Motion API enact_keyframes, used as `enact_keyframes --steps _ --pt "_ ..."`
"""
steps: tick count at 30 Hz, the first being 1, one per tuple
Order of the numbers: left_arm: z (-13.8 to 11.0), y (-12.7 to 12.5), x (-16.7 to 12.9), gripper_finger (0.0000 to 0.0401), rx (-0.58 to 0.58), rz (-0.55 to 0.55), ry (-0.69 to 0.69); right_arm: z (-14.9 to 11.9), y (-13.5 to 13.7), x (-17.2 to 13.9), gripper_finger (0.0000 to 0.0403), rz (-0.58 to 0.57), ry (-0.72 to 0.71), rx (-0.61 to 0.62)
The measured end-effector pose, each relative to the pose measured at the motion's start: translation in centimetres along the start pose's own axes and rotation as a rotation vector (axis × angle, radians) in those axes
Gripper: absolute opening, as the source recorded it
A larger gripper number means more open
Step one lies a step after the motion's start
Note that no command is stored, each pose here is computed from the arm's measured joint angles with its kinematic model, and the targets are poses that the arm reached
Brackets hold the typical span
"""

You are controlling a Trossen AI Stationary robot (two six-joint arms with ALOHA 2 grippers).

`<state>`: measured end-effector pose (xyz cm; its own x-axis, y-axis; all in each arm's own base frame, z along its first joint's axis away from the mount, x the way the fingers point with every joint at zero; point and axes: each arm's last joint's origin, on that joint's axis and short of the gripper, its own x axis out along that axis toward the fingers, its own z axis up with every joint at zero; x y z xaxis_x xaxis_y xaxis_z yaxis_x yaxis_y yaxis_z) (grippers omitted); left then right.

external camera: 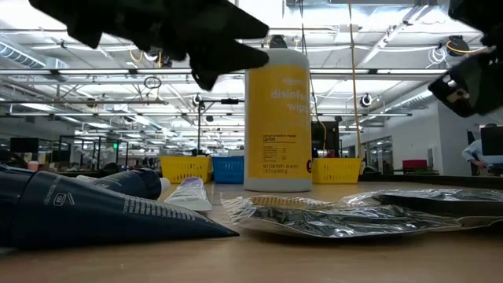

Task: Pick & Place Travel size toiletries
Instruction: Put the hairbrush into the left yellow basket

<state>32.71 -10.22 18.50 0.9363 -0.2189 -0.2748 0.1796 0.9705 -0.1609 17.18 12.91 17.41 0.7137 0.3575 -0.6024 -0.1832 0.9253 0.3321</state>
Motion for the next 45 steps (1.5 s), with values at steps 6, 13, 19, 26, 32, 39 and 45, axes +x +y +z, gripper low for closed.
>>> enact_keyframes --steps 6,13,19,26,32,39,45 --pt "-1.0 -0.1 2.4 0.0202 -0.046 -0.043 0.012 -1.1 -0.4 0.8 0.0194 -0.054 0.092 0.055" --pt "0.3 -0.4 5.5 0.0202 -0.020 -0.152 -0.006 -1.9 -0.8 1.7 0.0194 -0.101 0.153 0.101" --pt "0.6 0.0 7.4 0.0202 -0.008 -0.172 0.051 -3.3 -1.4 3.0 0.0194 -0.174 0.246 0.123" --pt "0.6 0.4 7.6 0.0202 -0.012 -0.159 0.065 -4.1 -1.6 4.1 0.0192 -0.206 0.283 0.151" --pt "0.5 0.5 7.6 0.0202 -0.010 -0.158 0.072 -4.5 -1.8 4.5 0.0145 -0.206 0.314 0.135" --pt "0.5 0.5 7.6 0.0202 -0.009 -0.158 0.073 -4.7 -1.8 4.4 0.0050 -0.190 0.353 0.116" --pt "0.5 0.5 7.6 0.0202 -0.009 -0.158 0.073 -4.5 -1.8 4.5 0.0005 -0.158 0.337 0.044"
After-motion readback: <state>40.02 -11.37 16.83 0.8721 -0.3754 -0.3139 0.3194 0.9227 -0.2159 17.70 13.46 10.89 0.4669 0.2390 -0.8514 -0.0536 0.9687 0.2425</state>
